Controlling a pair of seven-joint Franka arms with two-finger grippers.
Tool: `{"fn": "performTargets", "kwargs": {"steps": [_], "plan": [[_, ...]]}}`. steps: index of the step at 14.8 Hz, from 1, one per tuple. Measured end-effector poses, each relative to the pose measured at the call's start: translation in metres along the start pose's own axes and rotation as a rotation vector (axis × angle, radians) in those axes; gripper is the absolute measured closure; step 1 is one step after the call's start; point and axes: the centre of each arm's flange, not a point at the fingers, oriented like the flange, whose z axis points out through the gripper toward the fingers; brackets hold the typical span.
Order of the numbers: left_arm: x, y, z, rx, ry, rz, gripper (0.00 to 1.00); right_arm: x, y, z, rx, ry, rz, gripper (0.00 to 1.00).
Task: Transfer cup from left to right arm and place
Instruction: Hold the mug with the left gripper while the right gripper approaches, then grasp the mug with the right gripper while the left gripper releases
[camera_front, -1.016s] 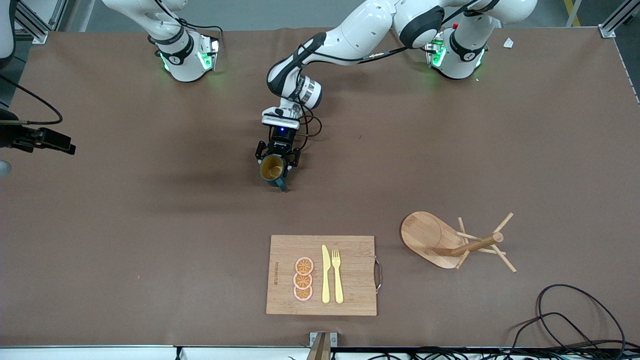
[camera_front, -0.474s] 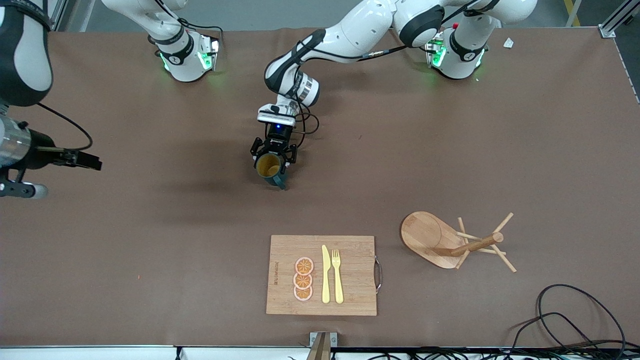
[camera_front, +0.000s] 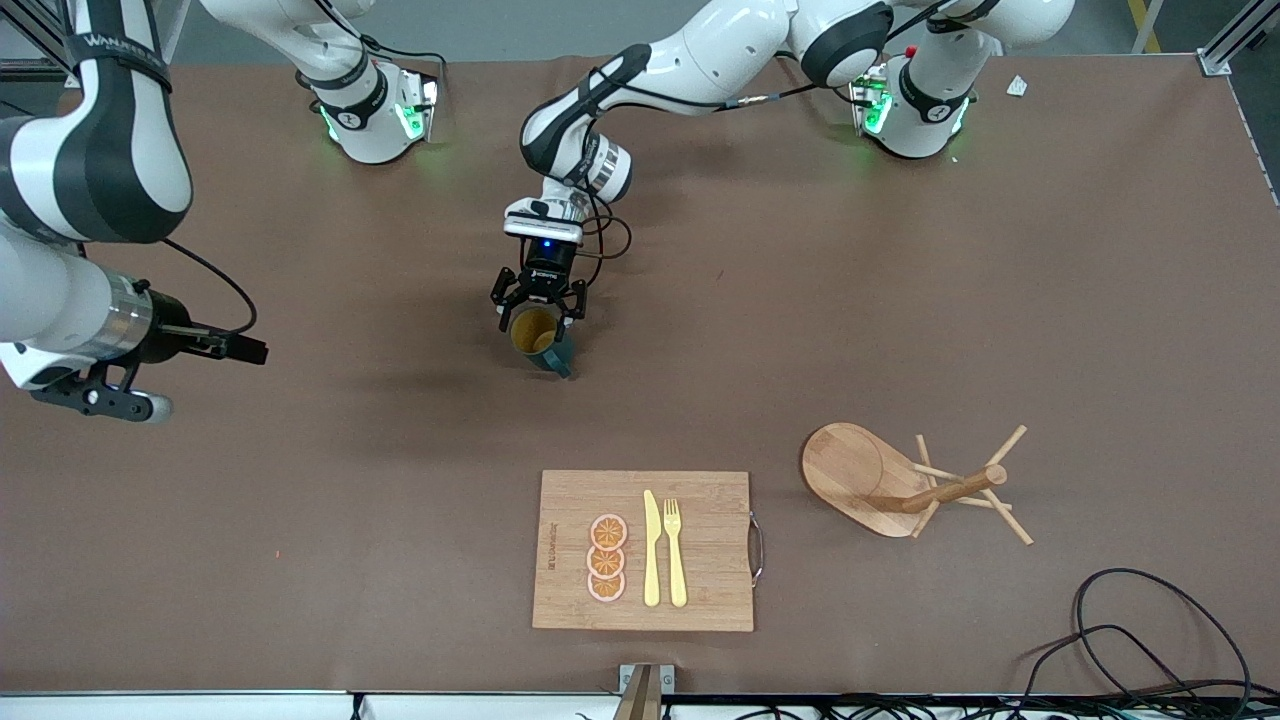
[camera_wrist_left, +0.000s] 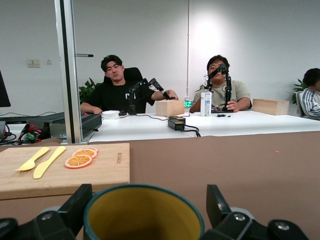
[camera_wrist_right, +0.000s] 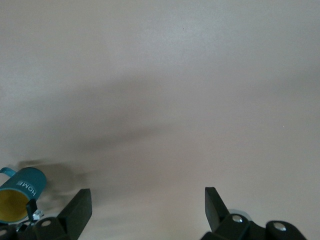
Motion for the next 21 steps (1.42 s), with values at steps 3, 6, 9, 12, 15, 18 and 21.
{"fn": "performTargets", "kwargs": {"steps": [3,6,9,12,15,18,21], "plan": [[0.008,0.003,0.0,-0.005,-0.012,-0.014,0.0,0.009,0.005,0.014,-0.006,-0.013,0.014,0.0],[0.029,0.009,0.0,0.021,-0.074,-0.011,0.0,0.016,0.01,0.024,-0.015,-0.023,0.023,0.0],[0.077,0.02,0.0,0.064,-0.197,-0.002,0.0,0.019,0.008,0.028,-0.018,-0.024,0.028,0.0],[0.133,0.02,0.011,0.084,-0.303,-0.02,0.0,0.019,0.005,0.028,-0.016,-0.021,0.124,0.0],[0.183,0.009,0.029,0.124,-0.454,-0.072,0.0,0.014,-0.015,0.029,-0.023,-0.019,0.261,0.0],[0.258,-0.018,0.059,0.16,-0.625,-0.143,0.0,0.008,-0.041,0.032,-0.031,-0.017,0.382,0.0],[0.347,-0.077,0.102,0.154,-0.797,-0.177,0.0,0.0,-0.07,0.038,-0.035,-0.006,0.49,0.0]]}}
